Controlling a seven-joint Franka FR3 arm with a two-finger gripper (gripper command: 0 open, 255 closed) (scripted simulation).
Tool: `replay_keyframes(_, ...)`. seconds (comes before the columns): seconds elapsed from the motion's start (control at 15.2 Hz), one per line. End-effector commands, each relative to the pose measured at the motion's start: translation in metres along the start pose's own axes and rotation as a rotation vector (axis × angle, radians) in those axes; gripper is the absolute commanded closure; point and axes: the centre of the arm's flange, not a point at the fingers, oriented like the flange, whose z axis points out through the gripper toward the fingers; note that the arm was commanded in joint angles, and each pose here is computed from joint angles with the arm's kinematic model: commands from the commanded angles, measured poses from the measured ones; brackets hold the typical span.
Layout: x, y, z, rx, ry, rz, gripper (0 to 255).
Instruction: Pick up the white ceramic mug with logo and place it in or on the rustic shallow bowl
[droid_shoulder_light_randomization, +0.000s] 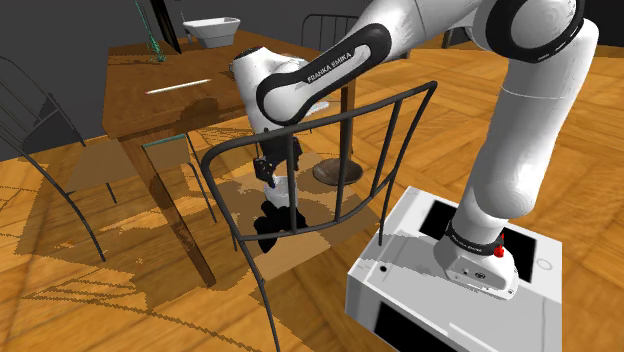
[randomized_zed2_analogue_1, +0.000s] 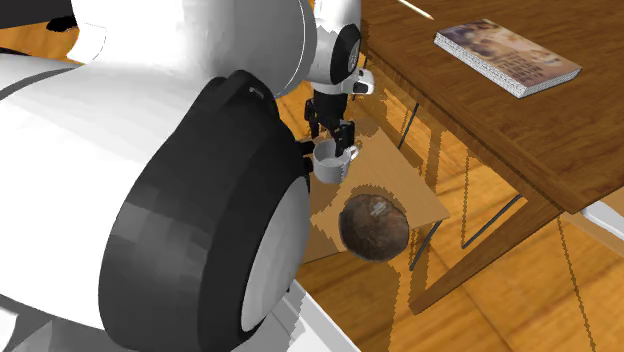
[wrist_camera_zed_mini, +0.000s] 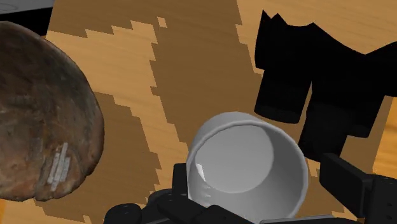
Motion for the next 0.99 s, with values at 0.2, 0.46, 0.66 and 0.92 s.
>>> replay_keyframes(0.2, 0.033, -0.05, 0.029, 0.011, -0.017, 0.021, 0)
replay_keyframes(0.46, 0.033, -0.052, 0.046, 0.011, -0.018, 0.021, 0)
replay_keyframes(0.66, 0.033, -0.052, 0.062, 0.011, -0.018, 0.021, 0)
replay_keyframes(0.92, 0.033, -0.052, 0.07, 0.011, -0.018, 0.021, 0)
